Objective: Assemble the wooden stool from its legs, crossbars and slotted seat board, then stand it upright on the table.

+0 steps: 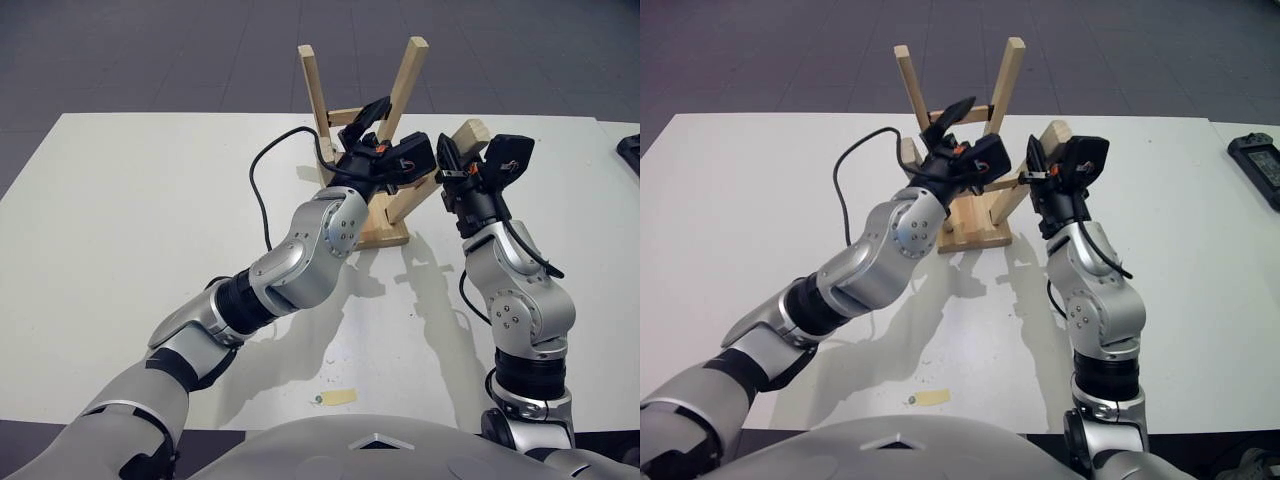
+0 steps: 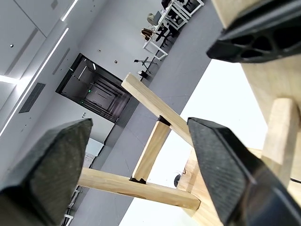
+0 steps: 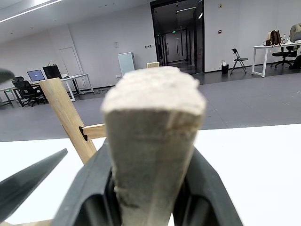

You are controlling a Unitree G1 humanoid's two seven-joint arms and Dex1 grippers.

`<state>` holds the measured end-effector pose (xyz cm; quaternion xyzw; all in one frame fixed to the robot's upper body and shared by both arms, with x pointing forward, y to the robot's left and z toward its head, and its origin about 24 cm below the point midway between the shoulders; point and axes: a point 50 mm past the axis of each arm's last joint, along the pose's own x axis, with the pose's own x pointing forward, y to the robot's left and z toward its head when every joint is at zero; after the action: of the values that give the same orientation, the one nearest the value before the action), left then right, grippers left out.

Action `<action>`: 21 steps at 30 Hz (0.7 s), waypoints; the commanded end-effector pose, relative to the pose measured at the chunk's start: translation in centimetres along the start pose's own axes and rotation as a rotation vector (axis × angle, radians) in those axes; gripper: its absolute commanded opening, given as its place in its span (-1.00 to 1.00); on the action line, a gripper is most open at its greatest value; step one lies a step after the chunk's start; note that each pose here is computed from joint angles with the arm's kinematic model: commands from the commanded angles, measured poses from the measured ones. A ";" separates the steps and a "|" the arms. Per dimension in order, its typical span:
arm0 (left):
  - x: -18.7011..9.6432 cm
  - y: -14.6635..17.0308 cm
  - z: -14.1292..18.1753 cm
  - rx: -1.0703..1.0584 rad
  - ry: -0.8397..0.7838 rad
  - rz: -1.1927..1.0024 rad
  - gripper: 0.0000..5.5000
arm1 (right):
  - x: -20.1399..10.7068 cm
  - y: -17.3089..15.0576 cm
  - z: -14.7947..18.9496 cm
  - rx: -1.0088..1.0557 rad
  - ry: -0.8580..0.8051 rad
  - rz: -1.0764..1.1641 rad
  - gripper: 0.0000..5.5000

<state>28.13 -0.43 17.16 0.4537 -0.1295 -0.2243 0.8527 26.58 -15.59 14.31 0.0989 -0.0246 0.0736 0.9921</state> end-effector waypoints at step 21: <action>1.3 -3.7 -1.3 0.118 0.087 -0.241 -1.00 | -2.2 -1.1 -8.8 0.020 0.494 -0.071 -0.62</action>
<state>28.18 -2.22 14.64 0.5293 -0.0767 -0.3088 0.7865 26.60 -15.56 14.25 0.1032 -0.0245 0.0697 0.9919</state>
